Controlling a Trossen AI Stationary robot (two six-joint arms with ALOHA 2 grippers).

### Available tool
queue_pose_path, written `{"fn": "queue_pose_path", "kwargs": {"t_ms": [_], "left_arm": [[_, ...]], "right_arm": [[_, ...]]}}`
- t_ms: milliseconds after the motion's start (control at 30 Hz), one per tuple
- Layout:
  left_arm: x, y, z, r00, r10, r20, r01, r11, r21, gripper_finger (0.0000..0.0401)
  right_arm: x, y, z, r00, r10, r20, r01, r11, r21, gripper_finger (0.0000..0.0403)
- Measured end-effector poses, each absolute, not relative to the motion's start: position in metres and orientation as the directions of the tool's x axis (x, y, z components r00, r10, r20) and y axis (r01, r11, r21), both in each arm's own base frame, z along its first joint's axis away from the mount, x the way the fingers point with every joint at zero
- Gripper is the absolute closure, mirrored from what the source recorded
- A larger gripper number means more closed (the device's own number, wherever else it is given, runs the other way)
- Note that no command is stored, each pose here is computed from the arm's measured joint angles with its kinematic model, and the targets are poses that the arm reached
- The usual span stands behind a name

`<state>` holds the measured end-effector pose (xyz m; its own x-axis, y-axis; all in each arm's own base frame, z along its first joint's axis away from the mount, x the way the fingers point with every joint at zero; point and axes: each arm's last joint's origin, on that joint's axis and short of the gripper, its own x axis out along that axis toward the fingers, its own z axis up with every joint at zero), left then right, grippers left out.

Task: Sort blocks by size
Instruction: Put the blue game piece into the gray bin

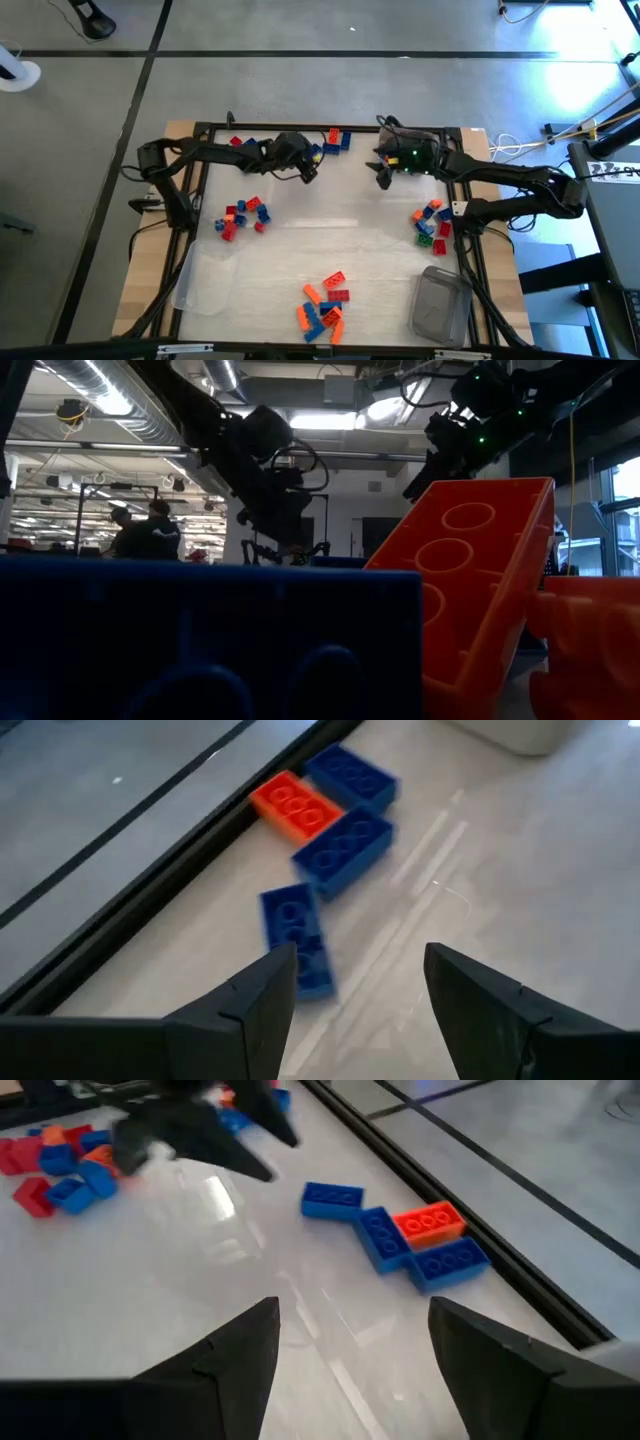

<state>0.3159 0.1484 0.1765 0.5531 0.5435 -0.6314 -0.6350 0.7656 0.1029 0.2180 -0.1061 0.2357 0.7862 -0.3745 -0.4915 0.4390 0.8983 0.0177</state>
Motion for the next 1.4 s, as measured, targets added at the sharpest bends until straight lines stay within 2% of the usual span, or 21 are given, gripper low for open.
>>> {"fn": "queue_pose_path", "kwargs": {"t_ms": [167,367,733,1400], "left_arm": [[0.308,0.169,0.17,0.531,0.55,-0.645,-0.675,0.734,0.07,0.0194],[0.31,0.183,0.156,0.579,0.494,-0.649,-0.654,0.757,-0.008,0.0194],[0.316,0.186,0.126,0.537,0.505,-0.676,-0.669,0.743,0.023,0.0194],[0.314,0.187,0.119,0.51,0.498,-0.701,-0.658,0.751,0.056,0.0204]], "right_arm": [[0.223,-0.1,0.236,0.804,-0.354,-0.477,0.402,0.915,0.0,0.015],[0.224,-0.098,0.236,0.809,-0.345,-0.477,0.39,0.921,-0.004,0.015],[0.224,-0.098,0.236,0.802,-0.359,-0.478,0.403,0.915,-0.011,0.015],[0.224,-0.098,0.236,0.801,-0.359,-0.479,0.403,0.915,-0.012,0.015]]}}
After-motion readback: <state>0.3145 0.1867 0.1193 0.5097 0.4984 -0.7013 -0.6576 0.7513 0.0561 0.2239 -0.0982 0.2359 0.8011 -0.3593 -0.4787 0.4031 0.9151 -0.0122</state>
